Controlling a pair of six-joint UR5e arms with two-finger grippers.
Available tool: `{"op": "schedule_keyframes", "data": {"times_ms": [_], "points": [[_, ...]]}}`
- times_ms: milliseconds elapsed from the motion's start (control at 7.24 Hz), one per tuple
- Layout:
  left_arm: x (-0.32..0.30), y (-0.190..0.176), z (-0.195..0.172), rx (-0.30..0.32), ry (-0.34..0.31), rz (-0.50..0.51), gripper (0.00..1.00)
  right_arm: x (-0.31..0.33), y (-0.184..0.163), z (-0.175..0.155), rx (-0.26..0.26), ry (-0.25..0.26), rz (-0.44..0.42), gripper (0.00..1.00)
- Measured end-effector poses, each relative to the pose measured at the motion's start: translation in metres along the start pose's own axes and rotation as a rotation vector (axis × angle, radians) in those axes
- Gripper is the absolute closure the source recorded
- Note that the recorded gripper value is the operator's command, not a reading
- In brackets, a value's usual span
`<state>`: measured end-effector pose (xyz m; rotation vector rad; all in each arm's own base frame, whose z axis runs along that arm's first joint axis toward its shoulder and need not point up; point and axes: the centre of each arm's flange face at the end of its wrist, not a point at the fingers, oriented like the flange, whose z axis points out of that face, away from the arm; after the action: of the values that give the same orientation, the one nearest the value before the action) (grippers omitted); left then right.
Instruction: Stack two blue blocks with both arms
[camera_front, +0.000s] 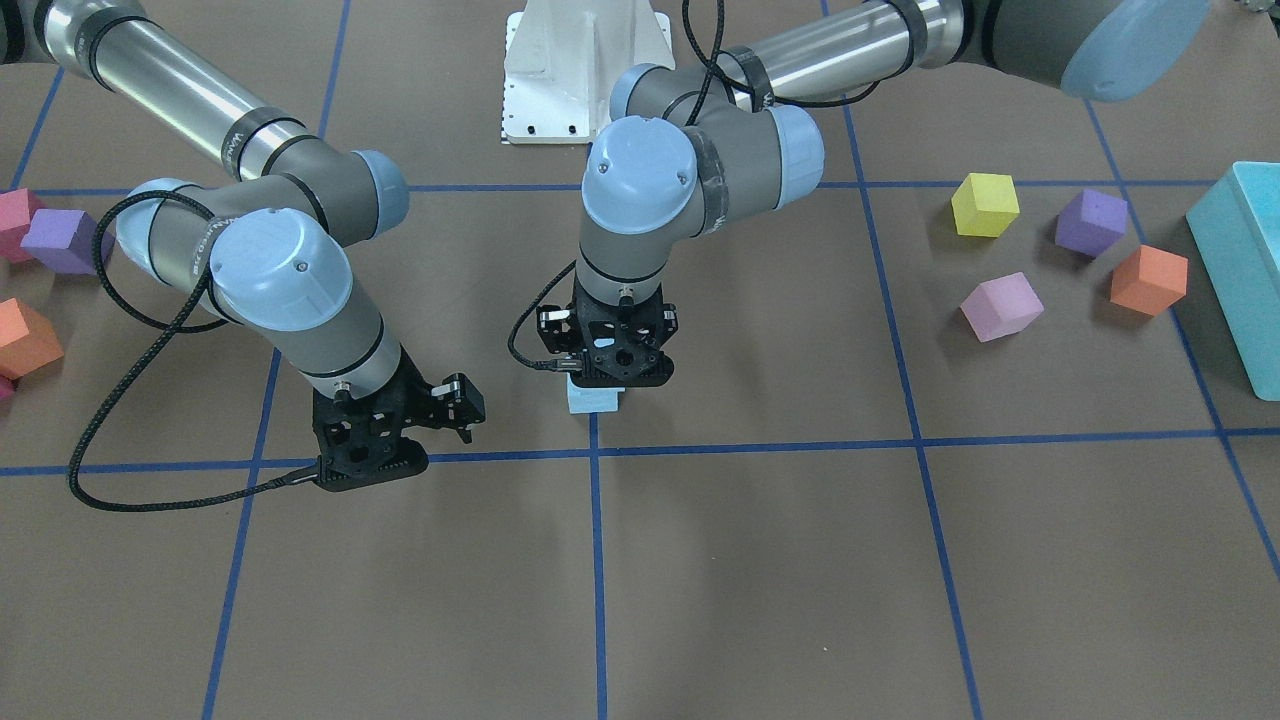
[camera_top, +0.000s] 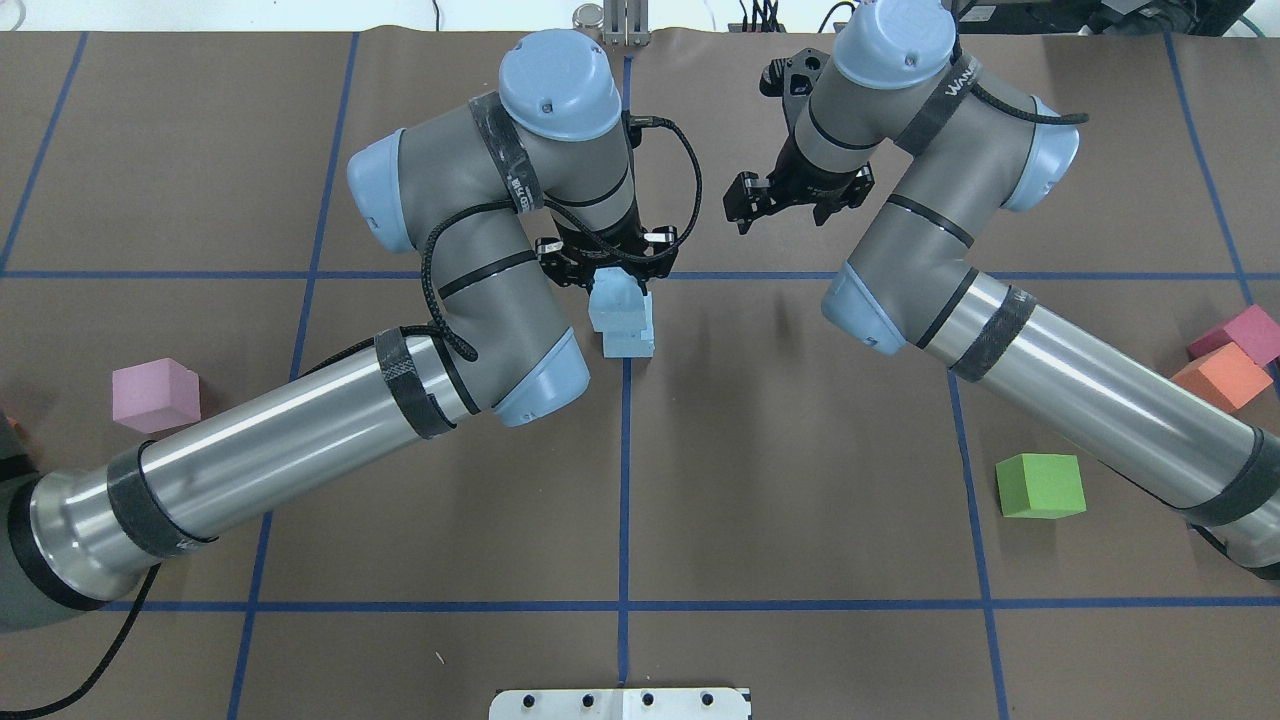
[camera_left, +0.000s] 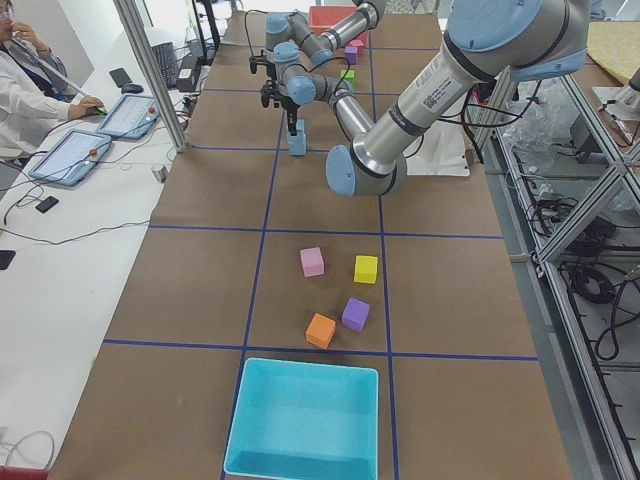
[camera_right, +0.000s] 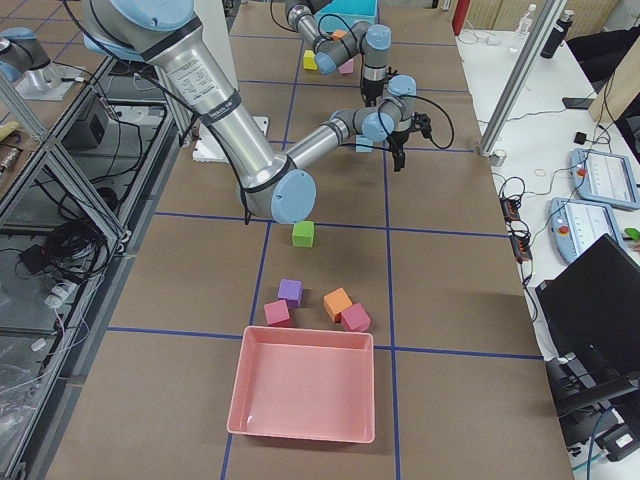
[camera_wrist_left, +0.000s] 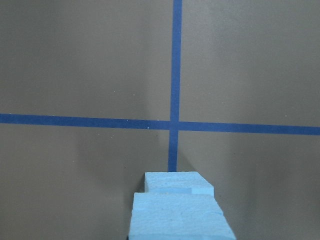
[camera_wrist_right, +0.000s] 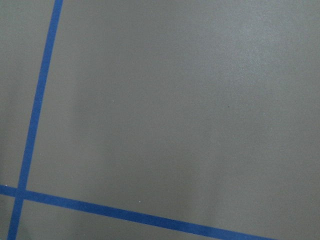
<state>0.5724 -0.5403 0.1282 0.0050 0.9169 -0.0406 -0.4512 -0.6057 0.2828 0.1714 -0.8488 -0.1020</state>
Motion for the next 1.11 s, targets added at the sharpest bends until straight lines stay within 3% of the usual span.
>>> {"op": "schedule_keyframes", "data": {"times_ms": [138, 276, 1106], "points": [[0.000, 0.000, 0.003, 0.002, 0.001, 0.002, 0.37, 0.000, 0.000, 0.000, 0.000, 0.000, 0.000, 0.00], [0.000, 0.000, 0.004, 0.005, 0.002, 0.004, 0.03, 0.001, 0.000, 0.001, -0.001, 0.001, 0.001, 0.00], [-0.001, -0.002, -0.009, 0.024, 0.015, 0.013, 0.01, 0.011, -0.004, -0.013, 0.017, -0.008, -0.004, 0.00]]}}
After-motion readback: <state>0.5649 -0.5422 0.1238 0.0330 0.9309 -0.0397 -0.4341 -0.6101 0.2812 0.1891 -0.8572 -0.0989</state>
